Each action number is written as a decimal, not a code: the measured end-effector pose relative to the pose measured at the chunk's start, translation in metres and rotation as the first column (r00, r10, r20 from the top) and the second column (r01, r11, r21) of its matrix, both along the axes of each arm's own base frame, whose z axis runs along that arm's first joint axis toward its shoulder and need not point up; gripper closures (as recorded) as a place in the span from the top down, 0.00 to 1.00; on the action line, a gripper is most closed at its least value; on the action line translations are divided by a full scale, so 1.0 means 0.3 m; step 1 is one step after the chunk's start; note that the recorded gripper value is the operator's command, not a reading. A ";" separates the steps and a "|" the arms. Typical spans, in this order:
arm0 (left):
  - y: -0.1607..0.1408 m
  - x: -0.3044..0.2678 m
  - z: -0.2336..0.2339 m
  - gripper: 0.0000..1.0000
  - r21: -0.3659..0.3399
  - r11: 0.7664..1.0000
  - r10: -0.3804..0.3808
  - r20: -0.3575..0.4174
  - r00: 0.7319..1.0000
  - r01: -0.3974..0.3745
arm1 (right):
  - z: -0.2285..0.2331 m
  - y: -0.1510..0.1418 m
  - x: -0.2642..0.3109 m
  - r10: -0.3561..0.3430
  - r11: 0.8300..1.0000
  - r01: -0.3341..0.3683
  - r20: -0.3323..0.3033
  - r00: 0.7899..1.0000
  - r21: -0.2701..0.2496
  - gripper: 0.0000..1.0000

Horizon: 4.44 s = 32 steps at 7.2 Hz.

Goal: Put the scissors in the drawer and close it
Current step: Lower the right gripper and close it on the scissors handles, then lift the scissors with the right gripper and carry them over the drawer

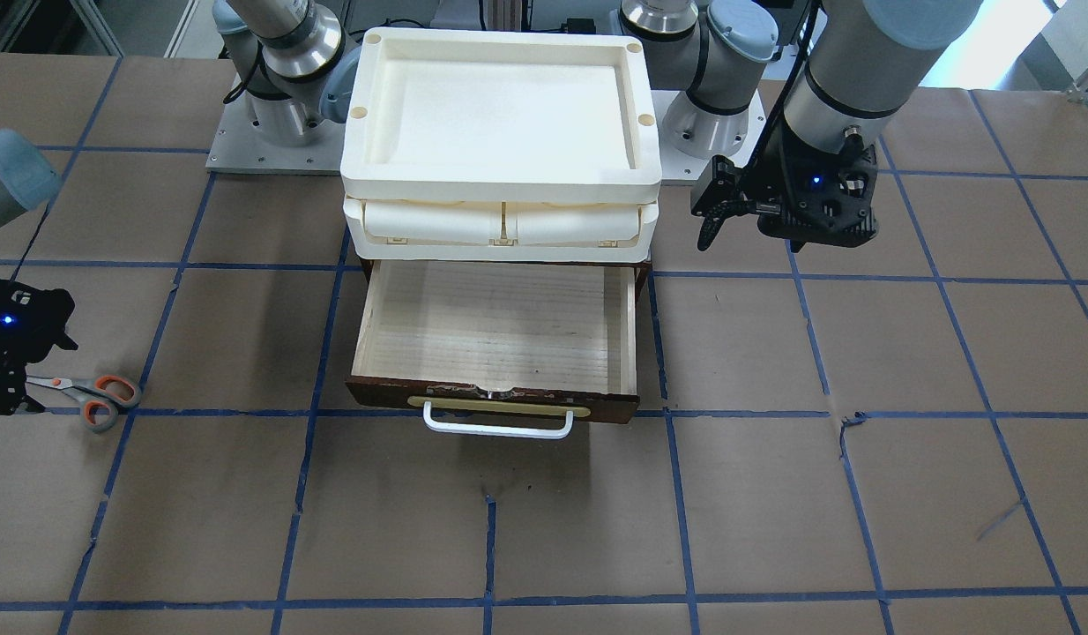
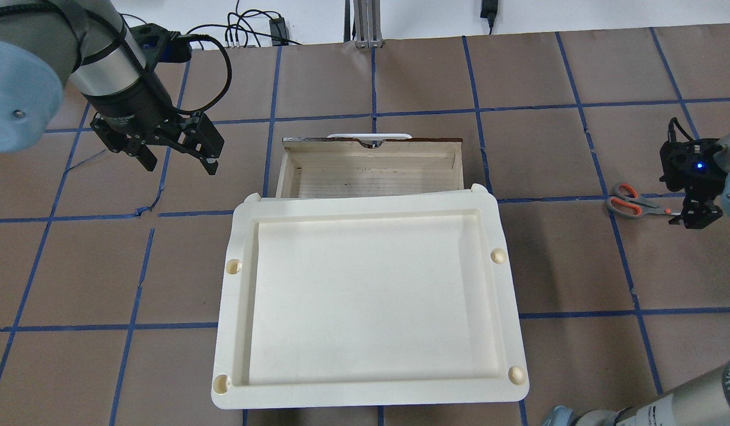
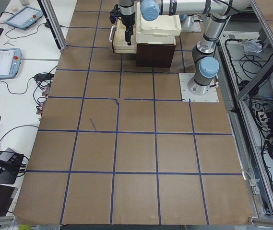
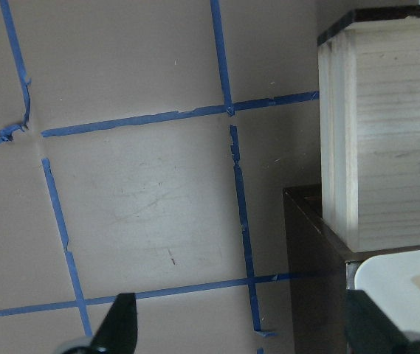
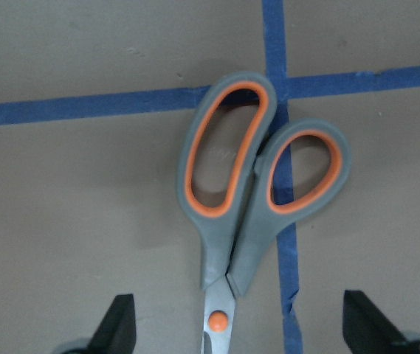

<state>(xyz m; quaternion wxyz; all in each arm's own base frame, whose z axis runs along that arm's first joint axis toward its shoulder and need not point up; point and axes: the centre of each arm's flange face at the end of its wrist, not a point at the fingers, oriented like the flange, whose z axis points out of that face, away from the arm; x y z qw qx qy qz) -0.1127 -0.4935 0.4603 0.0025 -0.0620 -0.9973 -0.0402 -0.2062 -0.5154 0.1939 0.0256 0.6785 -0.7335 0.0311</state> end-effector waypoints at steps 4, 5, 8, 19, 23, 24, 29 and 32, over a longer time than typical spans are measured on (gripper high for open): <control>0.008 0.002 -0.005 1.00 0.007 1.000 -0.002 0.003 1.000 0.002 | -0.066 -0.013 -0.002 0.000 1.000 0.000 0.018 1.000 -0.006 1.00; 0.010 0.001 -0.008 1.00 0.010 1.000 -0.004 0.004 1.000 0.004 | -0.077 -0.013 -0.002 -0.001 1.000 0.001 0.022 1.000 -0.001 0.93; 0.011 0.000 -0.010 1.00 0.012 1.000 -0.006 0.005 1.000 0.006 | -0.082 -0.014 0.000 -0.004 1.000 0.004 0.024 1.000 0.003 0.18; 0.011 0.003 -0.010 1.00 0.012 1.000 -0.012 0.004 1.000 0.012 | 0.603 -0.202 0.606 -0.209 0.968 0.215 0.056 0.976 -0.132 0.01; 0.009 0.010 -0.012 1.00 0.014 1.000 -0.016 0.002 1.000 0.016 | 0.838 -0.170 1.256 -0.278 0.958 0.284 0.106 0.955 -0.046 0.02; 0.008 0.012 -0.013 1.00 0.014 1.000 -0.018 0.002 1.000 0.018 | 0.822 -0.140 1.382 -0.256 0.966 0.259 0.103 0.961 -0.020 0.01; 0.008 0.014 -0.010 1.00 0.011 1.000 -0.023 0.002 1.000 0.023 | 0.670 -0.120 1.780 -0.043 0.998 0.040 0.072 0.996 0.043 0.02; 0.008 0.012 -0.011 1.00 0.011 1.000 -0.021 0.002 1.000 0.021 | 0.619 -0.133 1.835 0.040 0.997 -0.043 0.060 0.997 0.058 0.02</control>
